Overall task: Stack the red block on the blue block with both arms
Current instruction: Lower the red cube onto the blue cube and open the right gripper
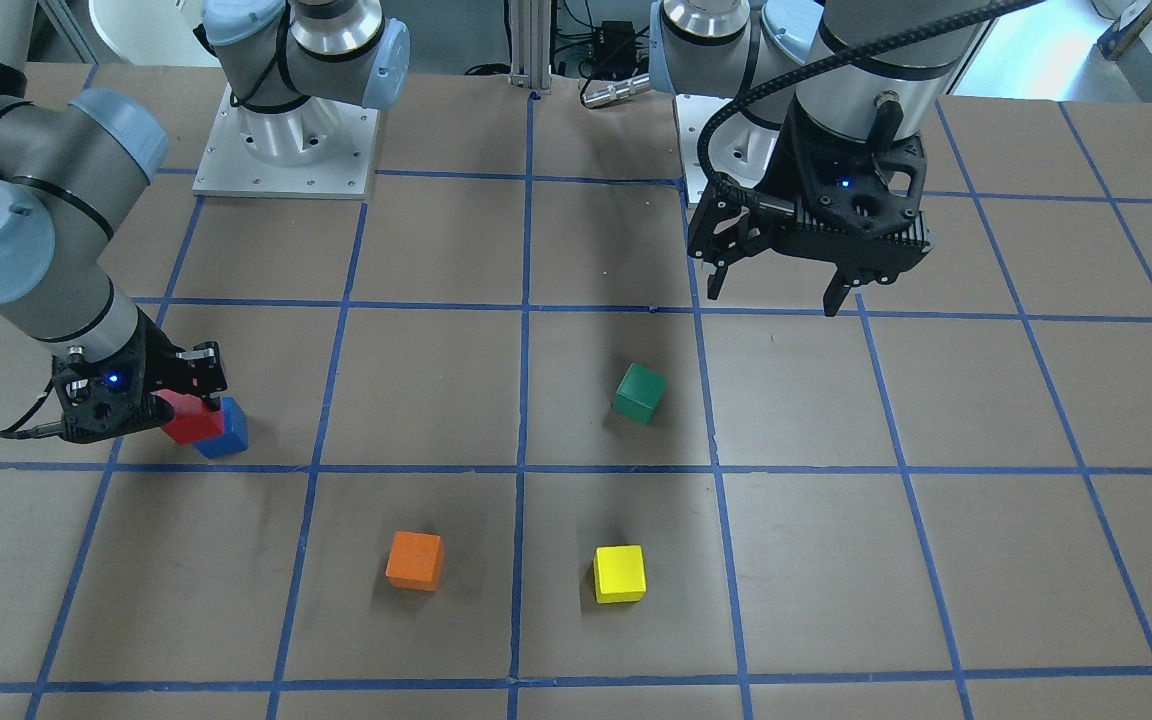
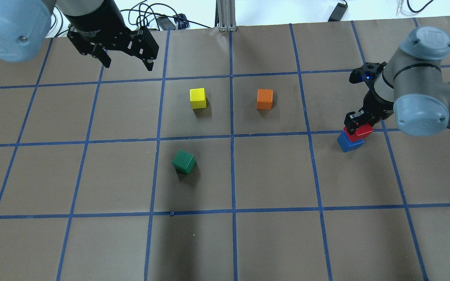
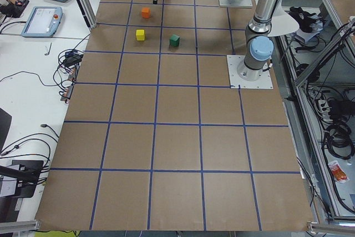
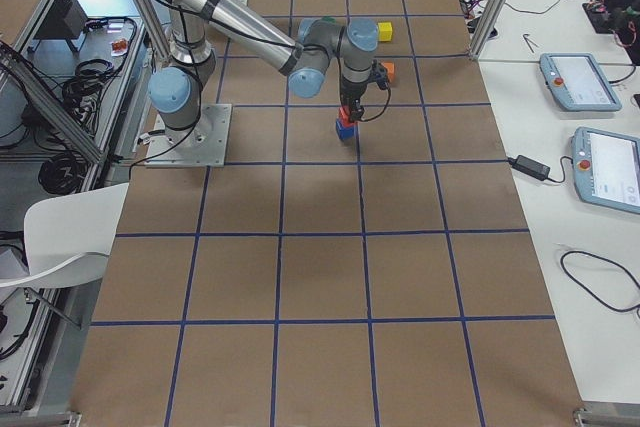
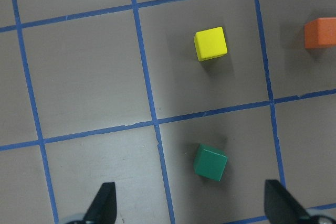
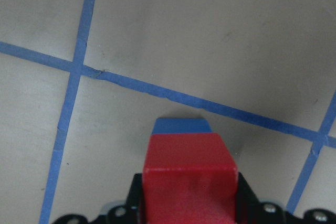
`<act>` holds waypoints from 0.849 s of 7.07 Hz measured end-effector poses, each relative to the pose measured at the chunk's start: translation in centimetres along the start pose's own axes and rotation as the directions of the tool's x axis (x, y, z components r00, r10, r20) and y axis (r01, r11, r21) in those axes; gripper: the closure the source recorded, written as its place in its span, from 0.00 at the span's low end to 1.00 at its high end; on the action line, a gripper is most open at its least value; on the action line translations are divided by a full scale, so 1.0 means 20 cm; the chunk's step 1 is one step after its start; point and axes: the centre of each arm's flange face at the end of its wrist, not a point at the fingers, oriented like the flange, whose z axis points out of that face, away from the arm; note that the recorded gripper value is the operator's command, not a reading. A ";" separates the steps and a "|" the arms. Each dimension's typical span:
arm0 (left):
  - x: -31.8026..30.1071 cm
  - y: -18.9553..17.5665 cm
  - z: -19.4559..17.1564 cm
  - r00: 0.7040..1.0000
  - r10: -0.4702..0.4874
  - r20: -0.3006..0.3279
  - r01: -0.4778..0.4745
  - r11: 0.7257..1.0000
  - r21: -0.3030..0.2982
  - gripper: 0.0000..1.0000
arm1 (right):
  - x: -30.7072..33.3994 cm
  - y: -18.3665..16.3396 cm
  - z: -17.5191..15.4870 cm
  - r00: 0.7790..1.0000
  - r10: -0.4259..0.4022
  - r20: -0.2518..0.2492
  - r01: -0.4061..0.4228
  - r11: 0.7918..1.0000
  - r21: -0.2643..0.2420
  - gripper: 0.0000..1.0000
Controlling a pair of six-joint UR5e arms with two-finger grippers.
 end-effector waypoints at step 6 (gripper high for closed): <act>0.00 0.00 0.00 1.000 0.000 0.000 0.000 1.000 0.000 0.00 | -0.01 0.02 0.02 1.000 0.004 0.004 -0.004 1.000 -0.008 0.00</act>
